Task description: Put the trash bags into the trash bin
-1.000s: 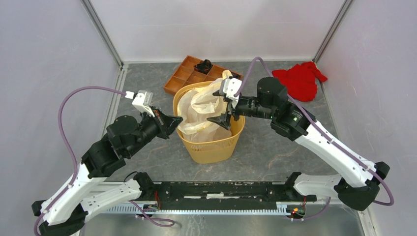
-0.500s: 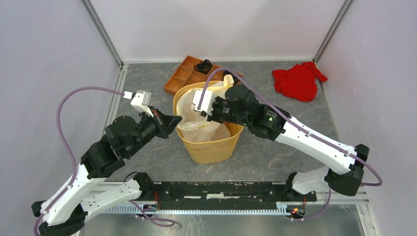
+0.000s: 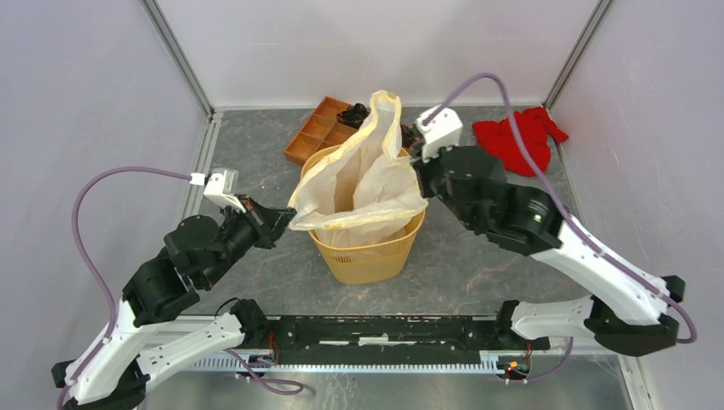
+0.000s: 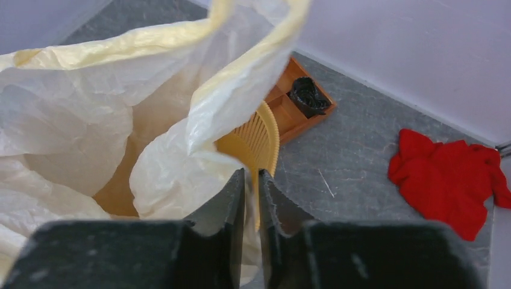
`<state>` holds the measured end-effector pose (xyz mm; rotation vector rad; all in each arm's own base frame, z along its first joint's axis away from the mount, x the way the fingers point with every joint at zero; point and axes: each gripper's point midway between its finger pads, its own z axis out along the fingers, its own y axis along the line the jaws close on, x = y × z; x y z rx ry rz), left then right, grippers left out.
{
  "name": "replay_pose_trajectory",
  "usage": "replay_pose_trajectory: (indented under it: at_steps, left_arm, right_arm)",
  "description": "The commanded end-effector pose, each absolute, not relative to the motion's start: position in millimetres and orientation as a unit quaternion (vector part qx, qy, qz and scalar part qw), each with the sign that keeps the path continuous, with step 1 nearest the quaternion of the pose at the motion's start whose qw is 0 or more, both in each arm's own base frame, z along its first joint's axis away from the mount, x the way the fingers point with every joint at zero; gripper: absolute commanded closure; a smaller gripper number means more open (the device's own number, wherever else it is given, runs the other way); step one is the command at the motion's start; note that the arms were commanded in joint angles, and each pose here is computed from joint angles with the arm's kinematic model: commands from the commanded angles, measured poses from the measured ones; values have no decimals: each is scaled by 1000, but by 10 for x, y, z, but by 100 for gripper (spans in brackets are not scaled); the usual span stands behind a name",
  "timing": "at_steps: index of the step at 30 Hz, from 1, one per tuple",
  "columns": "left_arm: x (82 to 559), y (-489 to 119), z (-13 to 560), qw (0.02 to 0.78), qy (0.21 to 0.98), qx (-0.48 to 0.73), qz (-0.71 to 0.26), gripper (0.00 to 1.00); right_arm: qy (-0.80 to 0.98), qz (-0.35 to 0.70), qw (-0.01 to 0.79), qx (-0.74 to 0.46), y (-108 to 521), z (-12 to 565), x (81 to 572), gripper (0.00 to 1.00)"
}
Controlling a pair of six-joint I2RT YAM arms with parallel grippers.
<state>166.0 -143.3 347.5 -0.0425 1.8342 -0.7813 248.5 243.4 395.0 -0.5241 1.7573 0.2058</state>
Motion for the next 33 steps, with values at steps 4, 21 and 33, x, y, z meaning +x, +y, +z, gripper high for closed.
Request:
replay_pose_trajectory:
  at_steps: [4, 21, 33]
  left_arm:
    - [1561, -1225, 3359, 522, 791, -61, -315, 98]
    - [1469, -1338, 3307, 484, 797, -79, -354, 98]
    - [1442, -1343, 3316, 477, 799, -79, -357, 98]
  right_arm:
    - [787, -38, 606, -113, 1576, 4029, 2441, 68]
    - [689, 343, 577, -272, 2685, 4464, 1716, 15]
    - [784, 60, 571, -236, 2469, 3716, 2390, 39]
